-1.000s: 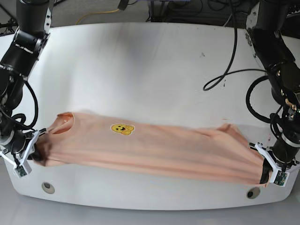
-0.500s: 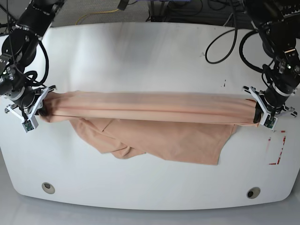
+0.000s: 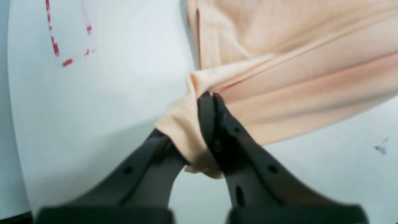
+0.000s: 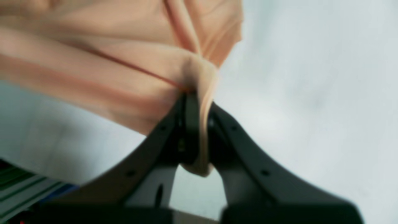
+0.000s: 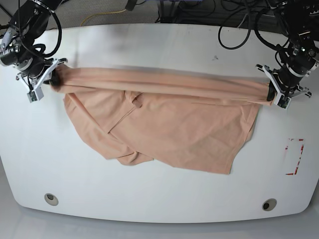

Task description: Fold the T-shirt properly

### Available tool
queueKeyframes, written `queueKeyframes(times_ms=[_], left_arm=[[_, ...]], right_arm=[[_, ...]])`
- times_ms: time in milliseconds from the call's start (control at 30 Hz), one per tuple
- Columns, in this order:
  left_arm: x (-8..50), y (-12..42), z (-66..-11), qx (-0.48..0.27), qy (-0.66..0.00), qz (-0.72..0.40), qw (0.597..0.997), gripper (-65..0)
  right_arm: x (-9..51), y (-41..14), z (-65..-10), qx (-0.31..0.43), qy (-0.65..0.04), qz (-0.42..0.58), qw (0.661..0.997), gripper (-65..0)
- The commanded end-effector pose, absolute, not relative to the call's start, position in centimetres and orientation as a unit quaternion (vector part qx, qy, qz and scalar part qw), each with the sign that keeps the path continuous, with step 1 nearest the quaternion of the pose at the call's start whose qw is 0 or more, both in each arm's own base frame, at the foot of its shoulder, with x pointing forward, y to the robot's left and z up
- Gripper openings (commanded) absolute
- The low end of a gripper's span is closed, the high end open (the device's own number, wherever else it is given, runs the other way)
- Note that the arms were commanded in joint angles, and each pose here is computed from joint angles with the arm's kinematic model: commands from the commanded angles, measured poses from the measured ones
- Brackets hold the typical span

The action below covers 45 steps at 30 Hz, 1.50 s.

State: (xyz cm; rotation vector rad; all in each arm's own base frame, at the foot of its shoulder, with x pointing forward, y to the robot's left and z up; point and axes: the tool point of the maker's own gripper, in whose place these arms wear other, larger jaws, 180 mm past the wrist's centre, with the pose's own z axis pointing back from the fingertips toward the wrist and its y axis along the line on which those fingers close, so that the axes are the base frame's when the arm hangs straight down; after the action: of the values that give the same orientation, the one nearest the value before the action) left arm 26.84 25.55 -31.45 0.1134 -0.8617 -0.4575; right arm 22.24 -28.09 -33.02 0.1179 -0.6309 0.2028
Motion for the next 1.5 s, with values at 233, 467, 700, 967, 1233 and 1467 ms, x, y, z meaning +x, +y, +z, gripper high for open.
queueKeyframes(times_ms=[233,467,700,967,1233,1467], left_arm=[[25.8,26.3,-32.2,0.059,-0.402,-0.218,0.887,-65.0],[25.3,26.7,-33.6,0.049,-0.386,-0.207,0.898,-65.0],[24.8,27.7,-35.0,0.045,-0.367,-0.198,0.908,-65.0],[24.3,28.1,-35.2,0.049,-0.357,-0.202,0.911,-65.0],[24.1,28.3,-35.7,0.047,-0.35,-0.199,0.914,-54.4],[23.7,28.8,-36.9,0.039,-0.337,-0.186,0.922,-37.1]], right_arm=[[20.0,-27.1,-33.2,0.095,-0.304,0.103,0.942,-64.7],[19.2,-27.0,-34.8,0.133,-0.29,0.076,0.945,-40.6],[17.5,-26.1,-35.9,0.176,-0.274,0.059,0.943,-31.5],[15.9,-23.2,-35.2,0.262,-0.286,0.05,0.92,-31.4],[14.7,-20.8,-36.4,0.289,-0.251,0.073,0.921,-31.4],[14.8,-19.7,-35.5,0.292,-0.257,0.097,0.916,-31.4]])
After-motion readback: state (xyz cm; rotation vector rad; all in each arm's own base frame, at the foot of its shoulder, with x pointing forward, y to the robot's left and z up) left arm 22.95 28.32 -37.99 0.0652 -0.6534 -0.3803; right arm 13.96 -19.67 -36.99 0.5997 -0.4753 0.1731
